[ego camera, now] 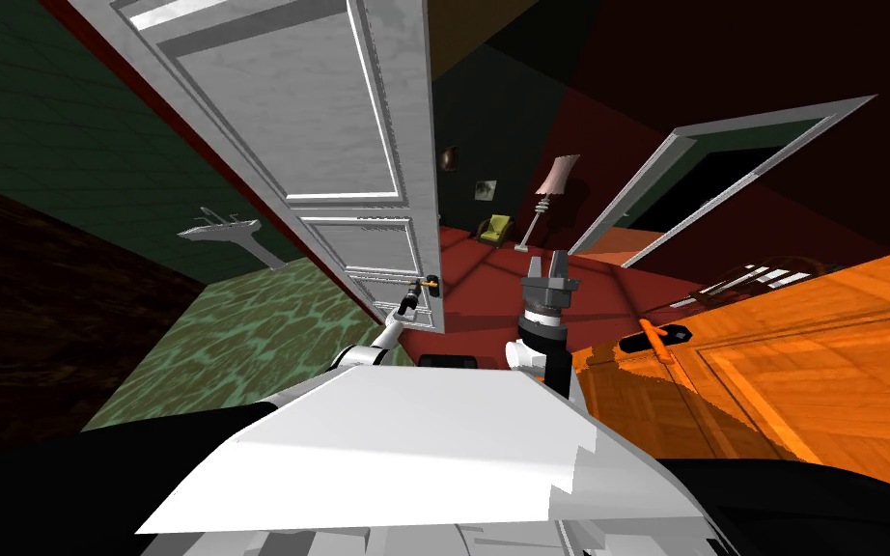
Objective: Push the door open
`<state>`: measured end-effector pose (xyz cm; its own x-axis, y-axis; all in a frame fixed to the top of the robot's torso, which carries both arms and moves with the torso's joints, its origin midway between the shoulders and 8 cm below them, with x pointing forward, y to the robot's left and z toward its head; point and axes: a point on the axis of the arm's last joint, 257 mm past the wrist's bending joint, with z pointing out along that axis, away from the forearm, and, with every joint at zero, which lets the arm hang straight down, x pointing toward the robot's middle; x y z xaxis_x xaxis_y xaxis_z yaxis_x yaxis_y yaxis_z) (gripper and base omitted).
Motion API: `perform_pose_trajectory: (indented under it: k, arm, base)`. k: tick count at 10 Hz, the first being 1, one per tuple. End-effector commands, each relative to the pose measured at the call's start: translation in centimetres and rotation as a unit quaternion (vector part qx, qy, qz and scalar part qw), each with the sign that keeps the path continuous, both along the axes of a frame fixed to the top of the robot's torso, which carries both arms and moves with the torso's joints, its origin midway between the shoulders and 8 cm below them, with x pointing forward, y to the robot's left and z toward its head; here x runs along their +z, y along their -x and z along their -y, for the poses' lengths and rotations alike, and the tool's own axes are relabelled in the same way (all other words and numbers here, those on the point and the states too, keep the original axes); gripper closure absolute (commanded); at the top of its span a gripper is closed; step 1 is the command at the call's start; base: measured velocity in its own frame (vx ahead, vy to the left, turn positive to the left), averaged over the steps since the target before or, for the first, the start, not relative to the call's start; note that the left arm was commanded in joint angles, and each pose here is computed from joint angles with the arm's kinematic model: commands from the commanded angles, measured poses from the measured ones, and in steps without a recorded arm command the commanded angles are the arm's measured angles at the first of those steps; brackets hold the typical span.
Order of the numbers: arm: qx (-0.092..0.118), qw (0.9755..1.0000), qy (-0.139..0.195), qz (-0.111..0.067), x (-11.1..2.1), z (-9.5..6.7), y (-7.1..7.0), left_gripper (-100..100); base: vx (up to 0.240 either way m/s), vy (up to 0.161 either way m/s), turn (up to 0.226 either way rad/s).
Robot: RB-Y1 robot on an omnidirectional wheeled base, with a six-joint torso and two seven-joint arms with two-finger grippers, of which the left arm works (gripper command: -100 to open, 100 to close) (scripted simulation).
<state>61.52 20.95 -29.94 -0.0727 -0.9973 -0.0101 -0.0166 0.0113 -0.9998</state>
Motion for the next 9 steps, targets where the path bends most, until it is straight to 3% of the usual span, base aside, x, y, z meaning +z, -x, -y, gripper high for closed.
perform_pose_trajectory:
  k: [1, 4, 5, 9]
  arm:
    - [0.008, 0.9999, -0.001, 0.008, 0.6, -1.0, -0.3, 100]
    - [0.027, 0.9996, -0.001, 0.008, 0.6, -3.0, -0.3, 100]
    - [0.027, 0.9996, -0.001, 0.008, 0.6, -3.0, -0.3, 100]
    - [0.055, 0.9985, -0.001, 0.008, 0.6, -6.1, -0.1, 100]
  base:
    - [0.166, -0.085, 0.044]
    - [0.175, -0.100, 0.044]
    - [0.132, -0.091, 0.048]
    - [0.165, -0.110, 0.061]
